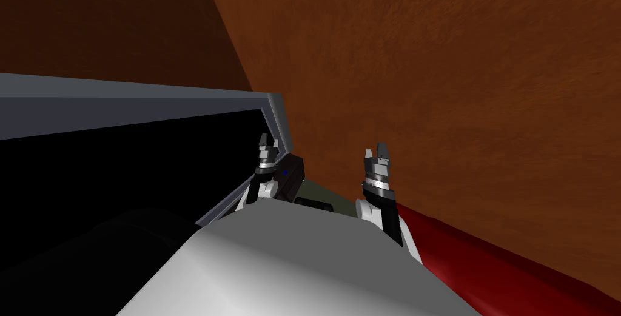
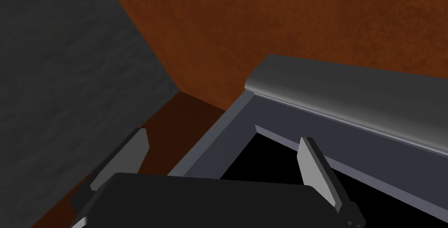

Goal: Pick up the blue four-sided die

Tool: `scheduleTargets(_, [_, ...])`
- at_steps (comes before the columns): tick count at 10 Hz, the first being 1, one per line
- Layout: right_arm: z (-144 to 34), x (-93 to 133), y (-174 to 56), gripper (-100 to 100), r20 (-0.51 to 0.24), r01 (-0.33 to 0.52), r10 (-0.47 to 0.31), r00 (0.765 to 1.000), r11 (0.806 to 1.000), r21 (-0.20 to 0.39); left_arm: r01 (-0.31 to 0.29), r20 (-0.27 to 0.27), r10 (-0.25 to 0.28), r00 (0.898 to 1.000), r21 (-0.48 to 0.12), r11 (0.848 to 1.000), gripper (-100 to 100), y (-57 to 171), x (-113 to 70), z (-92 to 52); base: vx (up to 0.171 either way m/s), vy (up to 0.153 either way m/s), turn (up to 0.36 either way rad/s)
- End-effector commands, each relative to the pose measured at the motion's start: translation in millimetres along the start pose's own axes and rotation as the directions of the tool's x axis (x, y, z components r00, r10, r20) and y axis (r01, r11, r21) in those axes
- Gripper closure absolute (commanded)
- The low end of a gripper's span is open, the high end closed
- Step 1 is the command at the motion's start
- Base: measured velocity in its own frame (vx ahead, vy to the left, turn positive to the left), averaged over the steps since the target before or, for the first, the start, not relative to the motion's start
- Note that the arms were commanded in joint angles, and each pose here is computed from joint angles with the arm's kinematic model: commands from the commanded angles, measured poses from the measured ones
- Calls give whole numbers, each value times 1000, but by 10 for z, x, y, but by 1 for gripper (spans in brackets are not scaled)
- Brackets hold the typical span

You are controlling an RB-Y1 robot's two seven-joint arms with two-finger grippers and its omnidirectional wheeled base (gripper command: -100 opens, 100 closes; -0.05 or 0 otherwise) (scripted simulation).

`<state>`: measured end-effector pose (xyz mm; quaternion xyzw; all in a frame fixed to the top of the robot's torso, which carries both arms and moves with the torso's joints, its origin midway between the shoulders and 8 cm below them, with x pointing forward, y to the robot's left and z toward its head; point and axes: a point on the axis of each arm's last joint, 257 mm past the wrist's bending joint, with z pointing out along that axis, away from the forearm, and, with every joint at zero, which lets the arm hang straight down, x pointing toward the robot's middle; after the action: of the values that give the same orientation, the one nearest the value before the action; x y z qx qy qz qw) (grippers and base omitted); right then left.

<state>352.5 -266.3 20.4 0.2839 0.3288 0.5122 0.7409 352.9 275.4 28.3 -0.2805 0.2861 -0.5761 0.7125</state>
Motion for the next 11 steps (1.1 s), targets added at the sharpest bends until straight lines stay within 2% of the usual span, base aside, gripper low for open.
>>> scheduleTargets(1, [0,0,0,0,0,0,0,1000,1000,0,-1,-23,0,1000,-28,1000,-100,100,17,-34,-28,-1,58])
scheduleTargets(4, [0,0,0,0,0,0,0,1000,1000,0,3,-59,-9,998,-100,995,-100,345,37,-128,-45,8,71])
scheduleTargets(6, [0,0,0,0,0,0,0,1000,1000,0,4,-86,-18,996,-168,986,-100,573,49,-232,-48,2,60])
scheduleTargets(8, [0,0,0,0,0,0,0,1000,1000,0,1,-115,-30,993,-250,968,-100,836,57,-375,-45,5,58])
scheduleTargets(10, [0,0,0,0,0,0,0,1000,1000,0,-16,-151,-38,988,-338,941,-100,1120,65,-563,-39,5,38])
scheduleTargets(11, [0,0,0,0,0,0,0,1000,1000,0,-9,-146,-44,988,-340,940,-100,1122,58,-563,-21,2,7])
